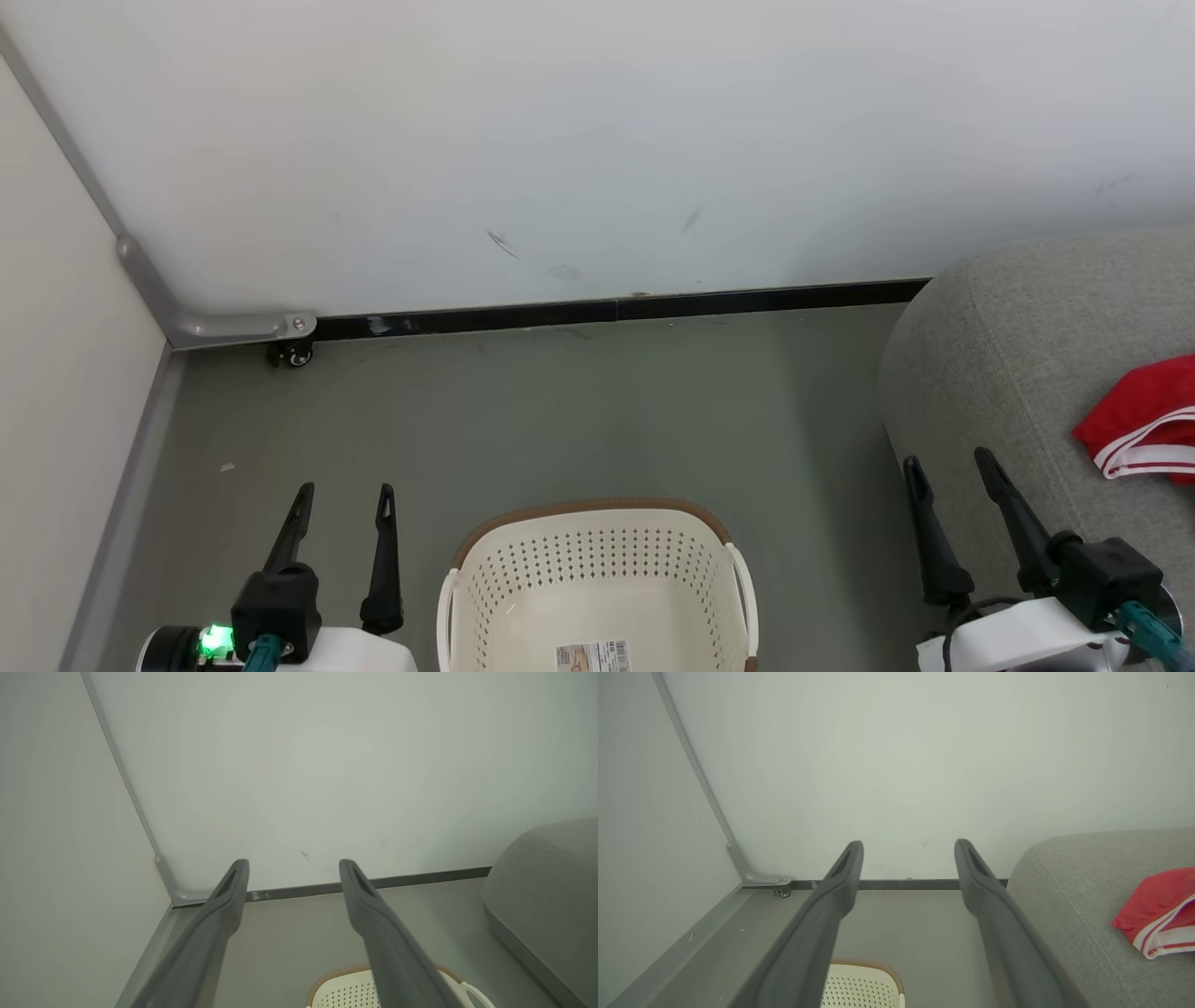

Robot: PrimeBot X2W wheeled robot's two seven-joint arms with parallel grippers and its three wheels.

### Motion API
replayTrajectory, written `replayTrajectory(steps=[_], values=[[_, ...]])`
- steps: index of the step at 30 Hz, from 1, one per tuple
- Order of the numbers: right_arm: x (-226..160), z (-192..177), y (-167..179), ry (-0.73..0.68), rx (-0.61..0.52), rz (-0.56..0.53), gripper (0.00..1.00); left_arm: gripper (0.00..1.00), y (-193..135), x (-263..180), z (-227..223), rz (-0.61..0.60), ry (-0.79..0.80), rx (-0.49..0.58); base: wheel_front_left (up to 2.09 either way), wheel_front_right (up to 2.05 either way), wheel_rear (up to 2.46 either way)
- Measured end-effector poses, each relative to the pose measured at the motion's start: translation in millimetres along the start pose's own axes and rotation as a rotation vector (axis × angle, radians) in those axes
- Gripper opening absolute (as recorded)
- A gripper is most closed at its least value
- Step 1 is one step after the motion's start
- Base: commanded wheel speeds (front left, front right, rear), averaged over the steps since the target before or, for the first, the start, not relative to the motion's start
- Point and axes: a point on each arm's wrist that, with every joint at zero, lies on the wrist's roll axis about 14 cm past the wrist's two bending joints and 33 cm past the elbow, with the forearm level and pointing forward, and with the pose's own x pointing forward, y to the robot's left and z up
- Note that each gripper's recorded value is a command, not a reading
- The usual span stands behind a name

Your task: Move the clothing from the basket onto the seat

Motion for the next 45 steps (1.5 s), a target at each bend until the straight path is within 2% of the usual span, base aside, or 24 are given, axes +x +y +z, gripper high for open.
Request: replayTrajectory(steps=[24,25,30,33,45], values=[[-3.7,-2.1,0.3,0.006,0.003,0.0,1.0,1.0,-1.0,-3.1,-11.8,-0.008,0.036,0.019,0.0,0.0,0.0],[-3.9,-3.0,0.4,0.009,0.004,0.0,0.0,0.0,-1.2,-3.5,-13.0,-0.008,0.04,0.019,0.0,0.0,0.0],[-14.4,-27.6,0.9,0.083,0.019,-0.008,0.0,0.0,-5.9,-15.3,-35.1,-0.011,0.112,0.012,0.0,0.0,0.0],[-15.2,-28.5,-0.1,0.085,0.036,-0.014,0.0,0.0,-6.3,-16.7,-37.6,-0.011,0.125,-0.014,0.0,0.0,0.0],[-9.1,-28.5,-15.0,0.097,0.235,-0.084,0.0,0.0,-1.2,-14.6,-43.9,0.035,0.192,-0.234,0.0,0.0,0.0]])
